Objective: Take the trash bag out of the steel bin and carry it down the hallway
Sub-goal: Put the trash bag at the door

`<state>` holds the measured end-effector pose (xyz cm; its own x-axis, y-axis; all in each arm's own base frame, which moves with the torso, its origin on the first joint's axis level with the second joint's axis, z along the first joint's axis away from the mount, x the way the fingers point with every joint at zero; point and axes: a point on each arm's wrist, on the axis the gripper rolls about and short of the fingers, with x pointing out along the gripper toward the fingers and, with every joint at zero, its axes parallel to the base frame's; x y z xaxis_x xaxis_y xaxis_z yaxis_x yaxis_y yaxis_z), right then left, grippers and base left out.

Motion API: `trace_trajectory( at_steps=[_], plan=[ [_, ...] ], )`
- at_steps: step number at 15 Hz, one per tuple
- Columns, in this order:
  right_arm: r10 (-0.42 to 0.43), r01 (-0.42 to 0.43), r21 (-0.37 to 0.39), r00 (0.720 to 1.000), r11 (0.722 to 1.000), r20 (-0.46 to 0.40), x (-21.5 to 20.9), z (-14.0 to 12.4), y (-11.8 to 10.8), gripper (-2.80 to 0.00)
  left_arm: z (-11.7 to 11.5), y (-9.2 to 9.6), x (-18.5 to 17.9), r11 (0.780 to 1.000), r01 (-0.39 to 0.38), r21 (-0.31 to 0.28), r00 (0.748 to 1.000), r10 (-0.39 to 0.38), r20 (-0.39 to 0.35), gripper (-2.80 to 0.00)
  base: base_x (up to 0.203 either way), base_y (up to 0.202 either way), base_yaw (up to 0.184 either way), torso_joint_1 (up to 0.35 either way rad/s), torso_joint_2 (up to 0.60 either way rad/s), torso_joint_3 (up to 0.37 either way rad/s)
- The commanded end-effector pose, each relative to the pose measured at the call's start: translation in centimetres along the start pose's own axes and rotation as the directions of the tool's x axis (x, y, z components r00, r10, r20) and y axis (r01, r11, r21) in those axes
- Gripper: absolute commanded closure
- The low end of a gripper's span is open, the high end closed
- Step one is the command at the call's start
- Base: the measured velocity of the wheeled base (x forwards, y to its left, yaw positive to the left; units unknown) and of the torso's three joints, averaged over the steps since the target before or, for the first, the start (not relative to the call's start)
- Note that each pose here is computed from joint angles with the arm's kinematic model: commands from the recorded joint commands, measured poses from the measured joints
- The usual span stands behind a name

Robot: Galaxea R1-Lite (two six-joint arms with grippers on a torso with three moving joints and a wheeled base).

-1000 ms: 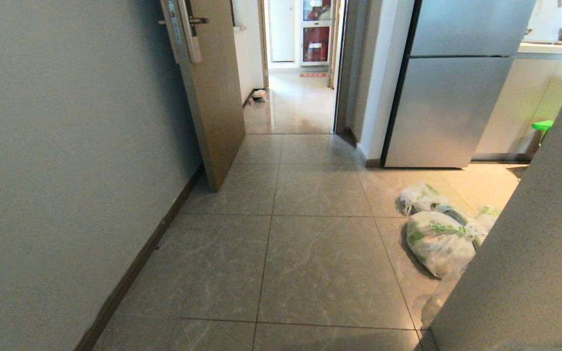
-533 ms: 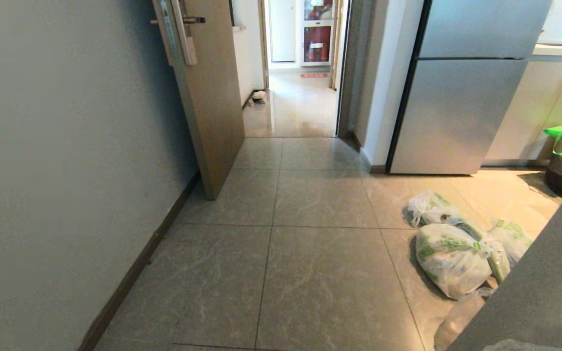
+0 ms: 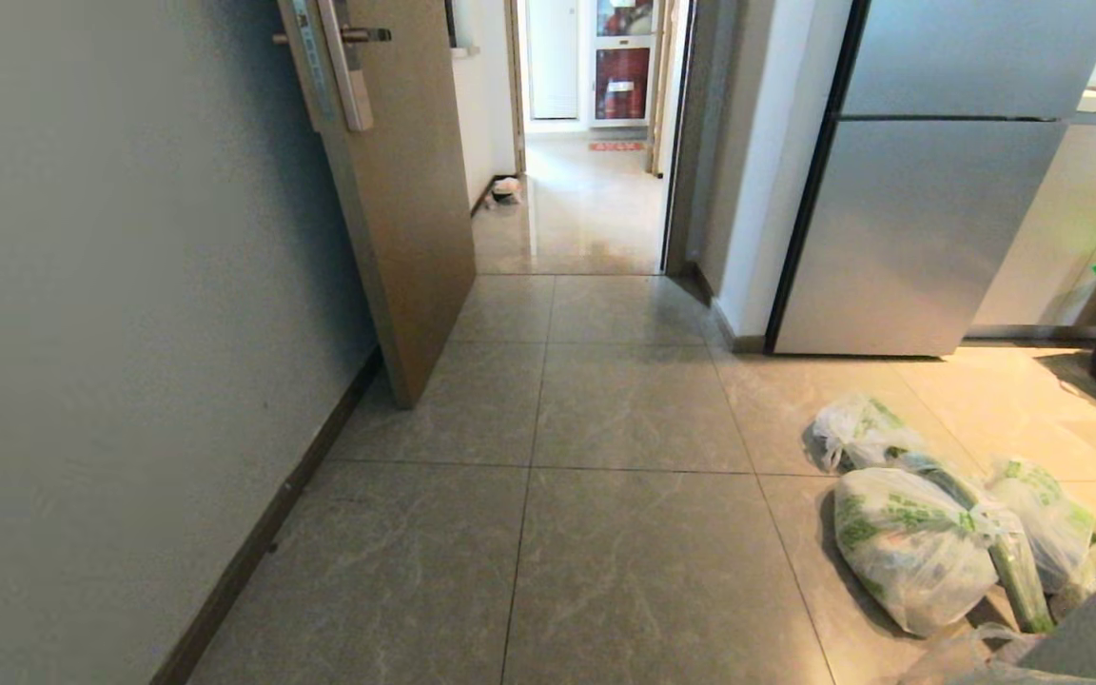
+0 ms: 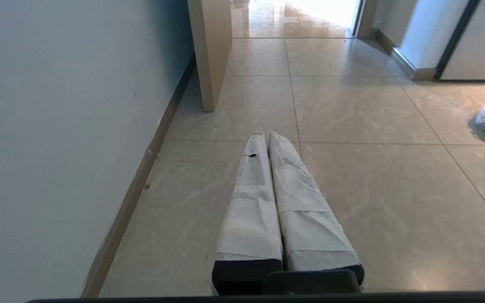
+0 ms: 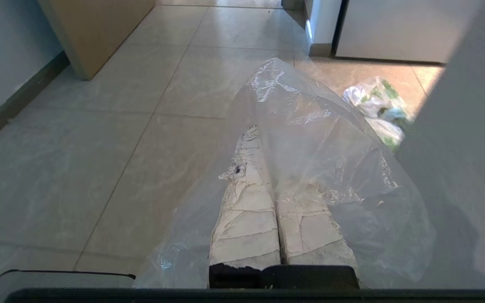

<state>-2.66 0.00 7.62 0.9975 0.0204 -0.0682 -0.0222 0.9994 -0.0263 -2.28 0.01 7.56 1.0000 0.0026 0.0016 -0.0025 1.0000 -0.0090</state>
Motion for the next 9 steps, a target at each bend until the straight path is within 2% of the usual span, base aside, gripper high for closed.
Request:
trace_trajectory(
  at_steps=[1, 9],
  plan=[
    [0.001, -0.001, 0.0, 1.0, 1.0, -0.002, 0.01, -0.01, 0.0, 0.0, -0.04, 0.0, 0.01, 1.0, -0.001, 0.0, 1.0, 0.001, -0.002, 0.0, 0.182, 0.0, -0.001, -0.002, 0.01, 0.002],
    [0.001, -0.001, 0.0, 1.0, 1.0, -0.002, 0.01, -0.01, 0.0, 0.0, 0.0, 0.0, 0.0, 1.0, -0.001, 0.0, 1.0, 0.001, 0.0, 0.0, 0.19, 0.0, 0.001, 0.001, 0.0, 0.002]
  ],
)
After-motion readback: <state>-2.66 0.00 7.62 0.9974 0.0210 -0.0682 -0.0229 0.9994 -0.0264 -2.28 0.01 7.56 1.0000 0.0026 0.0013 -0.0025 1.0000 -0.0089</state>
